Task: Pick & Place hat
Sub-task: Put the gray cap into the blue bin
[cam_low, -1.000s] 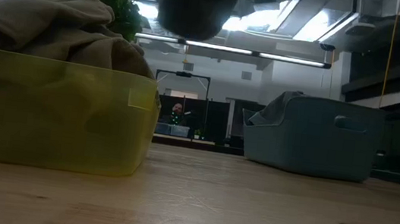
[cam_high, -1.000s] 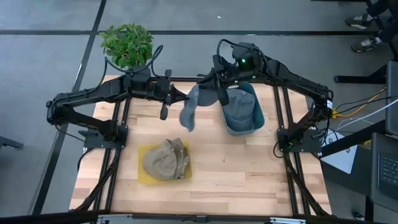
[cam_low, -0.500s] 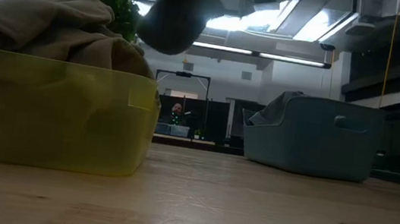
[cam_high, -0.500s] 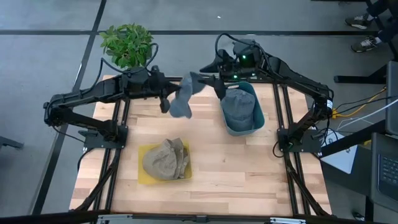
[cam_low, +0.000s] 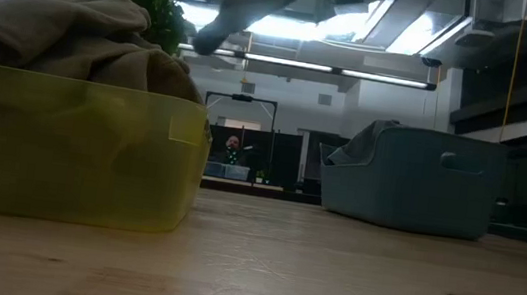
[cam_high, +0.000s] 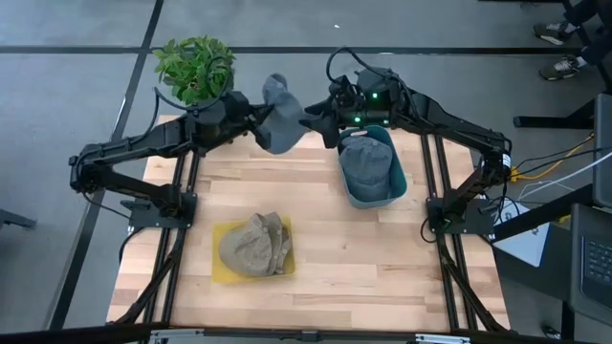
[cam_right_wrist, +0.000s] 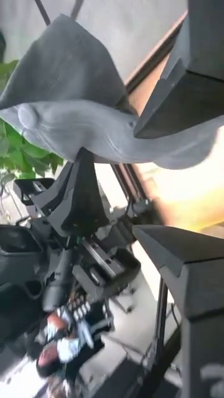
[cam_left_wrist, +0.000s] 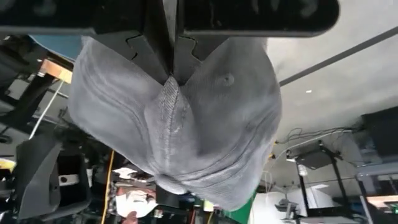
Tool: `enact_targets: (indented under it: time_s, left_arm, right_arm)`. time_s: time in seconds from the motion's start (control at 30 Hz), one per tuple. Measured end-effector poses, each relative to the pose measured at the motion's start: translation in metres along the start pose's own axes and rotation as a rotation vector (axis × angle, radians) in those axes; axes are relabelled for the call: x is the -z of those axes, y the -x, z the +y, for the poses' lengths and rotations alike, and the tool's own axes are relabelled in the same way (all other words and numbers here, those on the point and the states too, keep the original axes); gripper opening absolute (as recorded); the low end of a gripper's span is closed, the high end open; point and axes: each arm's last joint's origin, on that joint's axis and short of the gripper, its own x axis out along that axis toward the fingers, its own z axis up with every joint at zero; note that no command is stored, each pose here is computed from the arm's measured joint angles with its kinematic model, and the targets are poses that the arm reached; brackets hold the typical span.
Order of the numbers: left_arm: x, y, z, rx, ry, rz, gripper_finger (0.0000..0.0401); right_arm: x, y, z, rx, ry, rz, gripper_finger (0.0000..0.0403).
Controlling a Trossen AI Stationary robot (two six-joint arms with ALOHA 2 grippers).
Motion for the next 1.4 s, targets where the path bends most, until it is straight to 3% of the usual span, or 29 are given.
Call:
enact_targets:
  time_s: [0.6, 0.73, 0.93, 1.13, 1.27, 1.4]
  left_arm:
    - [0.002, -0.010, -0.007, 0.068, 0.028, -0.004, 0.0004]
    - [0.000, -0.010, -0.007, 0.056, 0.047, -0.023, 0.0004]
    - [-0.006, -0.010, -0.009, 0.076, 0.076, -0.075, 0.0004]
    - [0.000, -0.020, -0.007, -0.030, 0.066, -0.070, 0.0004]
    - [0.003, -0.032, -0.005, -0.077, 0.095, -0.068, 0.0004]
    - [0.001, -0.040, -0.002, -0.067, 0.194, -0.099, 0.0004]
  right_arm:
    - [0.009, -0.012, -0.002, 0.249, 0.033, -0.021, 0.0236]
    - [0.010, -0.011, 0.002, 0.370, 0.061, -0.063, 0.0236]
    - [0.011, -0.015, -0.001, 0.553, 0.177, -0.097, 0.0236]
    - [0.005, -0.015, 0.014, 0.673, 0.336, -0.186, 0.0236]
    - [0.004, -0.015, 0.032, 0.643, 0.483, -0.208, 0.0236]
    - [0.009, -0.017, 0.044, 0.584, 0.547, -0.191, 0.0236]
